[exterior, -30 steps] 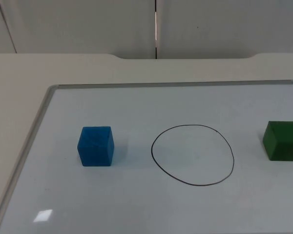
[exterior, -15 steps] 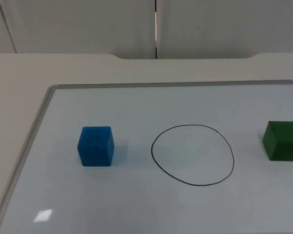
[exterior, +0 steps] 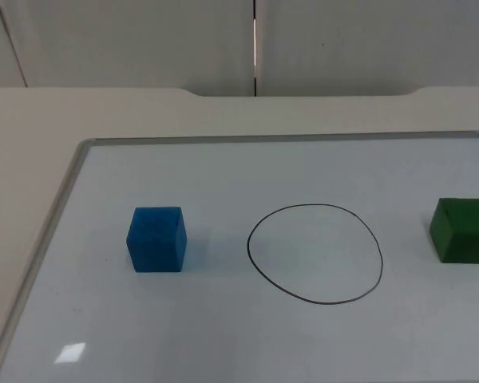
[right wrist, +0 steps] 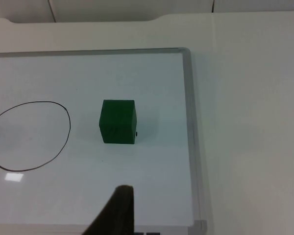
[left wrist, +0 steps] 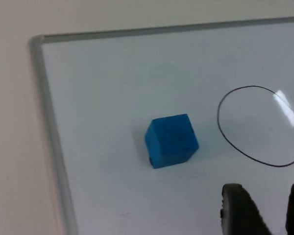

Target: Push the two cubes into the marked area.

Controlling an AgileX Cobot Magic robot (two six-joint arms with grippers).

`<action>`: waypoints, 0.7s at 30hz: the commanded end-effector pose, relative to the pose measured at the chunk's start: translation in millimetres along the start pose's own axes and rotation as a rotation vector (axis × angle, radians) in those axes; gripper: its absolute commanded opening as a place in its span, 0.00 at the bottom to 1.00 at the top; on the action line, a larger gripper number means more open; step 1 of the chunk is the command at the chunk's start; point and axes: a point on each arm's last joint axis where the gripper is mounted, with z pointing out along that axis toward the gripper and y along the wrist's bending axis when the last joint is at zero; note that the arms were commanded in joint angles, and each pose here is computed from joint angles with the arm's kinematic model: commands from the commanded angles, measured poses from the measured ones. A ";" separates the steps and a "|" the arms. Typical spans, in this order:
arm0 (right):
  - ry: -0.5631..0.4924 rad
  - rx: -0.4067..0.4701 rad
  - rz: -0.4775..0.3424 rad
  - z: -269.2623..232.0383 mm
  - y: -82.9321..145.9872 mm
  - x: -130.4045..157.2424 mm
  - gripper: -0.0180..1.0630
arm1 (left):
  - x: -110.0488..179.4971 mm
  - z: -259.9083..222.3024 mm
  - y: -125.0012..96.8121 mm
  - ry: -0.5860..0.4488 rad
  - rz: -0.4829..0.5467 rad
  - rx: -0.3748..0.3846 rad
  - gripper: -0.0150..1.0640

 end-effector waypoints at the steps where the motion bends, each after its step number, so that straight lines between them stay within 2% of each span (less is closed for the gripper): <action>1: -0.004 -0.006 -0.004 1.1 0.2 0.8 0.99 | -5.6 10.6 0.1 0.000 -0.017 0.053 0.27; 5: -0.004 -0.006 -0.004 1.1 0.2 0.8 0.99 | -8.5 26.8 4.3 0.025 -0.046 0.091 0.27; 12: -0.004 -0.006 -0.004 1.1 0.2 0.8 0.99 | -14.0 55.2 17.8 0.021 -0.095 0.087 0.27; 21: -0.004 -0.006 -0.004 1.1 0.2 0.8 0.99 | -13.6 89.7 17.3 0.028 -0.094 0.164 0.27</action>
